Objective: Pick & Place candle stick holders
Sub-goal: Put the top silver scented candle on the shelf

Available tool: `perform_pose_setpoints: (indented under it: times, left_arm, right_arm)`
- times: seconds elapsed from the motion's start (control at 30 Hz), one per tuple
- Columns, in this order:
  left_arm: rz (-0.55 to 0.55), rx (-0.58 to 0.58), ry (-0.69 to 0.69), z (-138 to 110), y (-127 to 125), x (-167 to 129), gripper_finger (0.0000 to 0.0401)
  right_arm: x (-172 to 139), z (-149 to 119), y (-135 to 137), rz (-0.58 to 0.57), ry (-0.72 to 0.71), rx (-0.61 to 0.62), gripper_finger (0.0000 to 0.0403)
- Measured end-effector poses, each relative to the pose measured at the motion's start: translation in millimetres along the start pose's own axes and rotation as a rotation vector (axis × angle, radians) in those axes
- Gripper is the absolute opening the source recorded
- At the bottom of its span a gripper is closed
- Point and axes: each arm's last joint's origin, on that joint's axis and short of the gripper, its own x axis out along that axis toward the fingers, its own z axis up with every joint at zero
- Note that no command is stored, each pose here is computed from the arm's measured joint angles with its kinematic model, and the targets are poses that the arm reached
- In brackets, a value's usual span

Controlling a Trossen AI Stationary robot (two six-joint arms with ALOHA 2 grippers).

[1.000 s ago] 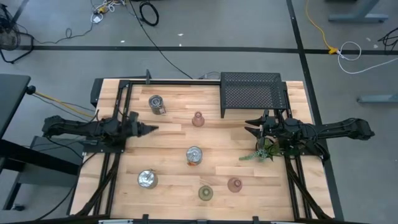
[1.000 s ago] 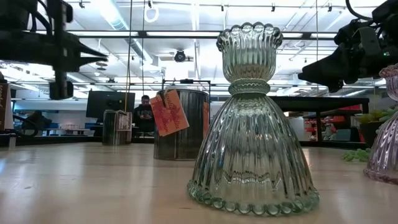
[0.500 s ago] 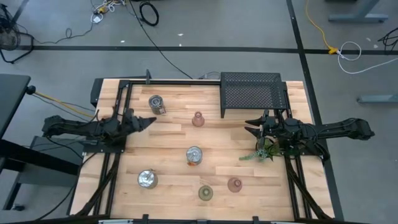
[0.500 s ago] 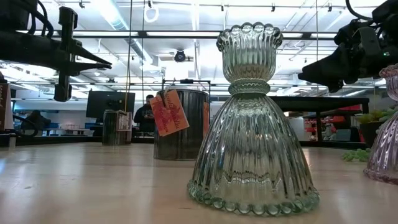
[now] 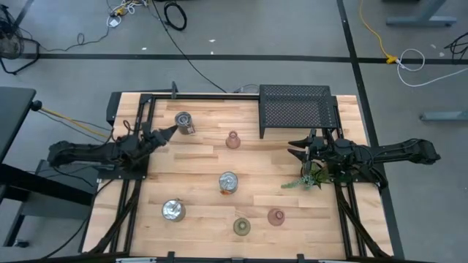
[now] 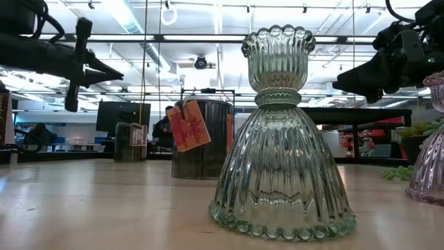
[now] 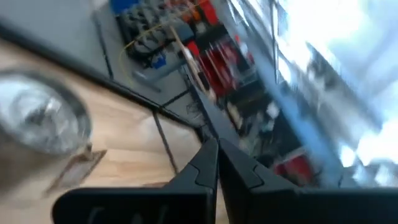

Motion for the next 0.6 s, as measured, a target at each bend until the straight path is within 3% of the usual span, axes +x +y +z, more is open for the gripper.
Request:
perform_pose_setpoints:
  times: [0.1, 0.2, 0.33, 0.43, 0.5, 0.6]
  left_arm:
    - [-0.004, 0.101, 0.092, 10, -11, 4, 0.0019]
    - [0.090, 0.202, 0.105, 28, -30, 12, 0.0040]
    - [0.359, 0.448, 0.170, 52, -49, 28, 0.0097]
    - [0.610, 0.563, 0.223, 66, -52, 45, 0.0156]
    - [0.694, 0.582, 0.268, 74, -53, 59, 0.0195]
    - [0.705, 0.542, 0.373, 81, -51, 83, 0.0241]
  right_arm:
    - [0, 0, 0, 0.000, 0.000, 0.000, 0.0146]
    - [0, 0, 0, -0.001, -0.001, 0.000, 0.0146]
    - [0, 3, -1, -0.032, -0.036, 0.003, 0.0146]
    - [0, 8, 0, -0.024, -0.087, 0.026, 0.0146]
    - [-1, 14, 0, -0.025, -0.144, 0.044, 0.0146]
    - [-3, 23, 0, -0.021, -0.233, 0.113, 0.0146]
